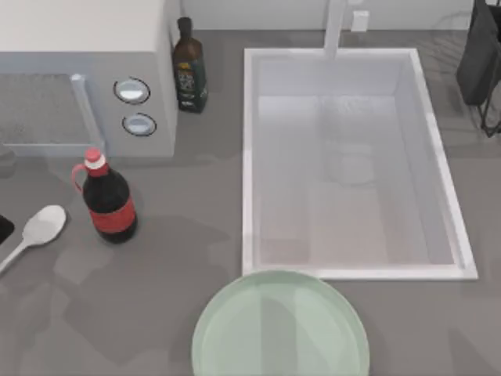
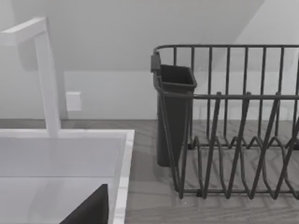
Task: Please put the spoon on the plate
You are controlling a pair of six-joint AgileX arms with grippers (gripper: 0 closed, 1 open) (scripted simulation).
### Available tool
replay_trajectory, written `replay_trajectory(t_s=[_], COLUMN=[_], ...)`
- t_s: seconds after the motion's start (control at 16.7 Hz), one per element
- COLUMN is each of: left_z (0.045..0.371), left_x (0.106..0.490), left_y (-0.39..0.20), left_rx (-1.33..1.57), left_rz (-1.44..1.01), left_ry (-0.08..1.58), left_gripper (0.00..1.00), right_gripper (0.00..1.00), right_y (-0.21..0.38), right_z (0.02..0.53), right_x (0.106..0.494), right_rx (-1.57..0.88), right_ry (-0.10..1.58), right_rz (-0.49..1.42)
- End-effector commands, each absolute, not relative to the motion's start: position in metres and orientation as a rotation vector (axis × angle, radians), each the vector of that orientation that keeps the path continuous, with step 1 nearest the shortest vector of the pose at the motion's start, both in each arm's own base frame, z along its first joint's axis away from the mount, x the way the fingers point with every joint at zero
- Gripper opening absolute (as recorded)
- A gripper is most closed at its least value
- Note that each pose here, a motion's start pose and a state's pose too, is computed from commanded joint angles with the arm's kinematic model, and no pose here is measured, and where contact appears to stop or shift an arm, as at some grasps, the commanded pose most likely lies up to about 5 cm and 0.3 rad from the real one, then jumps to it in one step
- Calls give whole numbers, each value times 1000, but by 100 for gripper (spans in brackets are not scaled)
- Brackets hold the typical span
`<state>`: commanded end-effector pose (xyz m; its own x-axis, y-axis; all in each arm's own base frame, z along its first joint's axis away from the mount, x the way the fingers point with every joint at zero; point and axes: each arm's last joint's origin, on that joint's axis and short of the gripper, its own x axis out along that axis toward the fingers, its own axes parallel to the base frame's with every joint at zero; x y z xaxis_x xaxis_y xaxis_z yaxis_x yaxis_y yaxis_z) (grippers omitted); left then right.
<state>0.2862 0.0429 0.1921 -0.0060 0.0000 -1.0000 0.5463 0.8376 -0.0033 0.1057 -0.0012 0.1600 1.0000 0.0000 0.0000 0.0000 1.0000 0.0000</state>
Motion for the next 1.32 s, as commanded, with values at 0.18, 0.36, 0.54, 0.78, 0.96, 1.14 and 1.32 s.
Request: replay_trajectory(t_s=[0.18, 0.36, 0.54, 0.78, 0.96, 1.14, 1.32], left_z=[192, 187, 162, 114, 94, 92, 92], left_x=[286, 286, 289, 290, 286, 286, 286], left_y=[43, 42, 43, 43, 43, 43, 43], left_rx=[452, 453, 451, 454, 452, 452, 452], left_rz=[-454, -457, -455, -451, -454, -454, -454], left_ry=[1529, 1530, 1531, 1520, 1528, 1529, 1529], left_gripper=[100, 100, 100, 100, 100, 100, 85], right_gripper=[100, 100, 100, 100, 100, 100, 100], right_y=[-1, -1, -1, -1, -1, -1, -1], right_z=[160, 160, 160, 160, 160, 160, 160], right_x=[106, 106, 106, 106, 106, 106, 106], right_rx=[0, 0, 0, 0, 0, 0, 0], right_ry=[0, 0, 0, 0, 0, 0, 0], right_rz=[0, 0, 0, 0, 0, 0, 0])
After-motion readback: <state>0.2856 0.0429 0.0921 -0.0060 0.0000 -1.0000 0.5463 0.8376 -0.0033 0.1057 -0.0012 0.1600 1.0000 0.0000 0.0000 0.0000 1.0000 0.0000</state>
